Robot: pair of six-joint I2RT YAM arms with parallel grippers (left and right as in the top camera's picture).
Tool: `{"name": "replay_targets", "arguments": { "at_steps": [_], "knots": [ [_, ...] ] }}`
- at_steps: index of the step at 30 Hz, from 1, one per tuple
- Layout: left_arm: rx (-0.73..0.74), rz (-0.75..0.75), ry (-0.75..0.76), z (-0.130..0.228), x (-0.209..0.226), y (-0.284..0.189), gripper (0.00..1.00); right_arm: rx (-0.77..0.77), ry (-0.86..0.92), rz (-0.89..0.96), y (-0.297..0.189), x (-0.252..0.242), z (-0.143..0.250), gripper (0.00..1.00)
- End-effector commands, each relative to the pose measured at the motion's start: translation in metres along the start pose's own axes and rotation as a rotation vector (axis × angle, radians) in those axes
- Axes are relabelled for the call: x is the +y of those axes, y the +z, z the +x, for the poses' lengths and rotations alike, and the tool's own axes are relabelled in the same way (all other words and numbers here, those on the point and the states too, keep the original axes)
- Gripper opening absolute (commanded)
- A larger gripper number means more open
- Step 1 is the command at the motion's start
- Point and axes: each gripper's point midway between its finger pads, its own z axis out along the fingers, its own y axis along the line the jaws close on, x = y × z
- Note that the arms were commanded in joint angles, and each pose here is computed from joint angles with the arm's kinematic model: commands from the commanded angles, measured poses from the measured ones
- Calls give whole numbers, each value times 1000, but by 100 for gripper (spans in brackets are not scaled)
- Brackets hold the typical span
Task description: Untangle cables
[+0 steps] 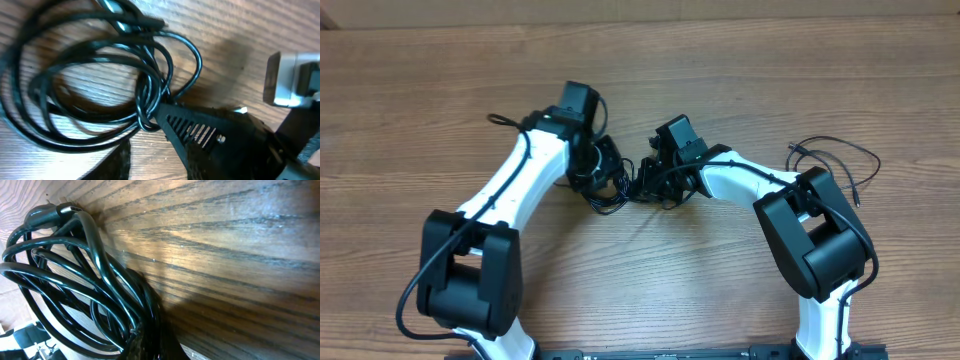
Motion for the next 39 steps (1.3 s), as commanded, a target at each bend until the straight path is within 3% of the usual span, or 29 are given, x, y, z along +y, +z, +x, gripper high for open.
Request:
{"name": "replay_targets", "arguments": {
  "at_steps": [1, 5, 16, 27, 31, 33, 39],
  "knots": [
    [6, -67, 32, 0, 4, 22, 25, 4, 6, 40, 7, -13, 4, 4],
    [43, -103, 36, 6, 10, 41, 16, 4, 6, 40, 7, -13, 4, 4],
    [-43, -159, 48, -13, 18, 49, 24, 4, 6, 40, 7, -13, 4, 4],
    [-43, -158, 7, -13, 20, 57, 20, 4, 6, 40, 7, -13, 4, 4],
    [-32, -164, 13, -9, 20, 65, 16, 4, 6, 40, 7, -14, 4, 4],
    [-31, -159, 20, -8, 17, 67, 4, 5, 7, 41, 7, -14, 4, 4],
    [9, -67, 19, -5, 1, 63, 4, 13, 14, 50, 7, -16, 6, 4]
  ]
}}
